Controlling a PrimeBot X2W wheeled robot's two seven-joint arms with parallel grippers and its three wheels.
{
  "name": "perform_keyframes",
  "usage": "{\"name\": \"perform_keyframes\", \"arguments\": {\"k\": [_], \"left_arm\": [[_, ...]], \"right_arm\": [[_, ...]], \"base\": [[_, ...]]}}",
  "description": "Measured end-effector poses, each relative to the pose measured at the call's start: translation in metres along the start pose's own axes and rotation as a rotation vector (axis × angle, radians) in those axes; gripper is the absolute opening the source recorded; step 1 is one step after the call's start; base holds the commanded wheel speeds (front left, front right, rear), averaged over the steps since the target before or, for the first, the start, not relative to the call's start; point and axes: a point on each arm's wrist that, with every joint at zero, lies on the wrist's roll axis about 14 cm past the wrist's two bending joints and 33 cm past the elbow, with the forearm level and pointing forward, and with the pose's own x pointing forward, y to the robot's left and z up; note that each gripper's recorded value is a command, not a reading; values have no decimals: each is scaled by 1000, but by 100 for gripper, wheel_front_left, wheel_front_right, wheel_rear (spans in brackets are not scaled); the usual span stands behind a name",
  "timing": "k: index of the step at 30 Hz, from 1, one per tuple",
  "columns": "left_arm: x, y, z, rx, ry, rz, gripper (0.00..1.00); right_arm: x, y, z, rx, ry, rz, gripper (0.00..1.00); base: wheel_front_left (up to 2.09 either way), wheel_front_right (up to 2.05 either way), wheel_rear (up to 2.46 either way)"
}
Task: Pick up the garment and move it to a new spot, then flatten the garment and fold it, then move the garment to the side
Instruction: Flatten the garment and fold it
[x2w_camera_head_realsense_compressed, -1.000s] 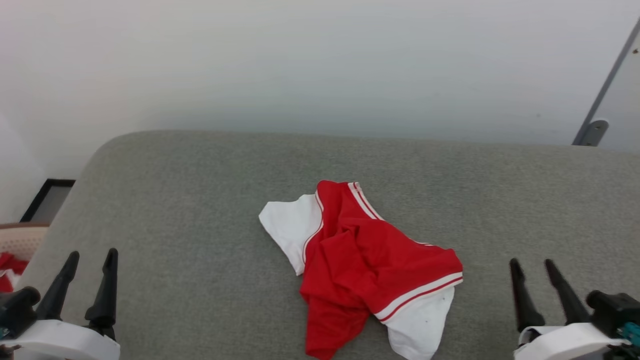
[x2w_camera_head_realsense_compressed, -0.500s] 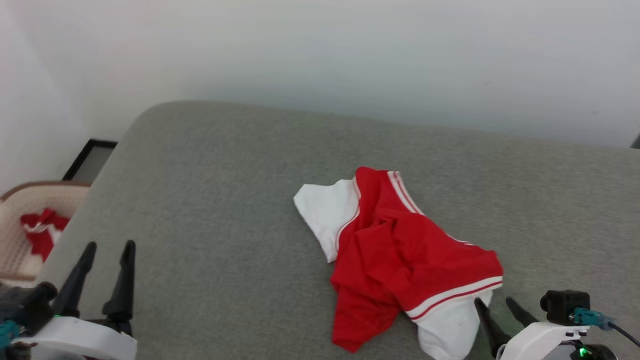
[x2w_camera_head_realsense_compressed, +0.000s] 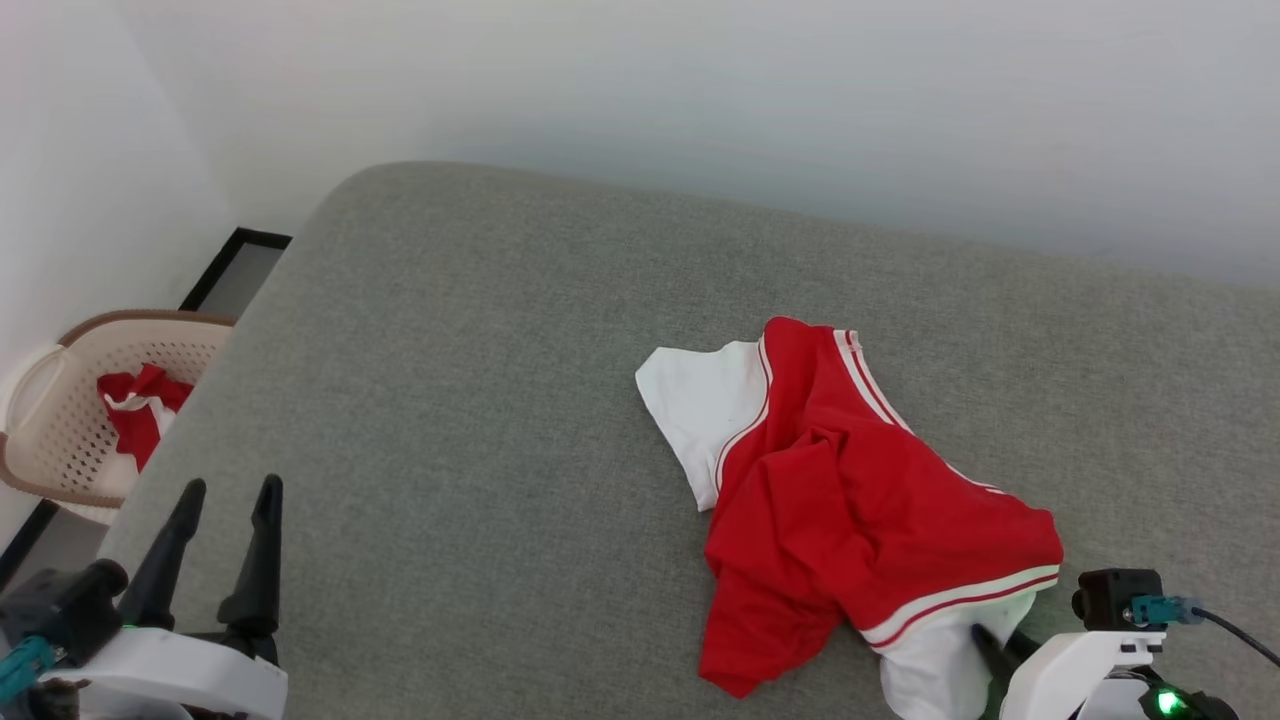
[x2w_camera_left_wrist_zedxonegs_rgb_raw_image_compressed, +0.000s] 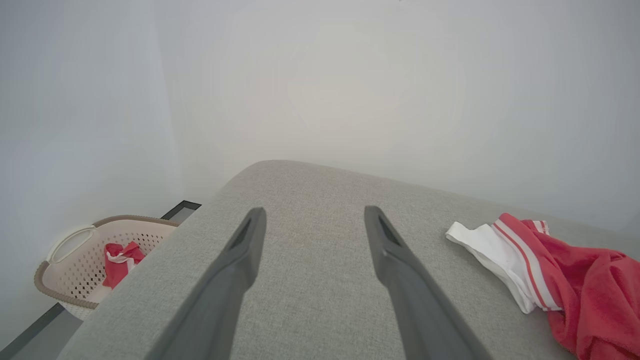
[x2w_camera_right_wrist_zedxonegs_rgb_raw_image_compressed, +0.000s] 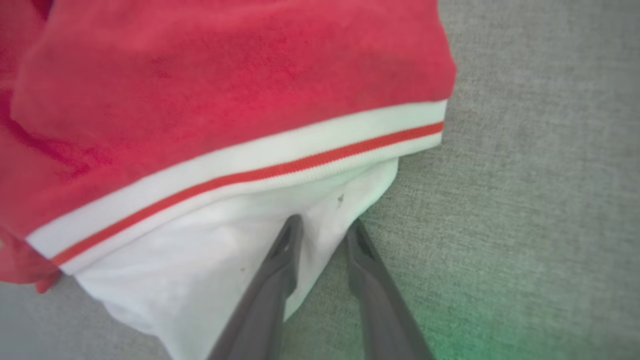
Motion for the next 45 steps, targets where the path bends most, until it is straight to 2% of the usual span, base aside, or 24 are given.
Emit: {"name": "perform_keyframes", "arguments": {"k": [9,17,29,33,39,41,42,43,44,45], "left_arm": [[4,1,0,-4,-7,4,100],[14,-13,-4,-13,-5,-36,100],[27,-30,-17,-11,27,-90,100],[30,-32,-18,-8,32,-96,100],[32,-32,-21,0,43,-101,100],[32,-31,-23,1,48,-101,100],[33,-31,-23,2,49,-101,100],[34,-32,-23,3,50,-103,100],[34,-33,-23,4,50,-108,100],[35,-34,-24,5,53,-112,100]], "right_arm": [[-4,-10,10,-8,1,-32,0],[-24,-64,61,-67,-99,-161,0],[-56,-156,119,-180,-153,-391,0],[-56,-178,120,-171,-132,-445,0],[-40,-187,97,-118,-59,-455,1],[-34,-186,90,-87,-45,-451,33],[-31,-187,88,-80,-34,-450,45],[-30,-187,85,-73,-22,-450,73],[-28,-187,83,-60,-15,-448,91],[-26,-186,81,-52,-8,-444,100]], "base": [[0,0,0],[0,0,0],[0,0,0],[0,0,0],[0,0,0],[0,0,0],[0,0,0],[0,0,0],[0,0,0],[0,0,0]]}}
